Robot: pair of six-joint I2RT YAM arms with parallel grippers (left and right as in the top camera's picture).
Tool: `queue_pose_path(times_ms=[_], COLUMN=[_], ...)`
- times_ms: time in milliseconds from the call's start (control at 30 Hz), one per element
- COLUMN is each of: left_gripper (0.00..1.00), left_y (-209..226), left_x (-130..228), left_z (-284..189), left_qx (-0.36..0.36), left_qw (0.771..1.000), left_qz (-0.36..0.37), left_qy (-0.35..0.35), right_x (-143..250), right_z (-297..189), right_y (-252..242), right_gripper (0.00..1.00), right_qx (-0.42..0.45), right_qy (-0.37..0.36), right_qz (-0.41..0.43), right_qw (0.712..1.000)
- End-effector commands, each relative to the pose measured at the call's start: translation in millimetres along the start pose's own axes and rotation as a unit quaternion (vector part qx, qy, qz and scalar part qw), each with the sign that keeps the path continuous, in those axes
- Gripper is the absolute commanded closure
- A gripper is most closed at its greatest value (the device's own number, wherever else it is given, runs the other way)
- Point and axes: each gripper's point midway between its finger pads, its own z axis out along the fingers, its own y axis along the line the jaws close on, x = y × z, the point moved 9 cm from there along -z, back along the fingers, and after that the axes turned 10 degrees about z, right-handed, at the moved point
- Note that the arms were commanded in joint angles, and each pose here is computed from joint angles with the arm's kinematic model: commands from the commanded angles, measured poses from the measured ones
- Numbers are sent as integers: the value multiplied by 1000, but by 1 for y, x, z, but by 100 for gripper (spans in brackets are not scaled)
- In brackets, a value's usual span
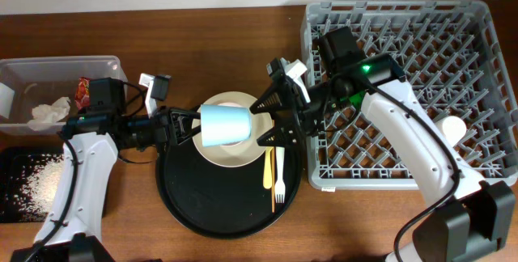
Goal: Sort waste into correct bins and load items into the dishwasher rack
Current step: 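Hold the blue cup up and reach right gripper to grasp it, then grasp the blue cup with the right gripper and release left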
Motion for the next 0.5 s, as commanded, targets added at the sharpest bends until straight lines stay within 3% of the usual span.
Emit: queue_pose_path(times_ms=[0,467], left_gripper=[100,100], left_y=[-1,-4], left_x=[-2,0], left_z=[1,14], left_qx=[11,31], left_qw=[1000,999], left_qz=[13,20], left_qy=[-6,11], right_x=[-5,-11], right_z=[4,36], right_y=[8,16], right_gripper=[1,1], right_qx=[-37,-68], right_qy=[-19,1], right_qz=[-19,-88], right_qw=[999,994])
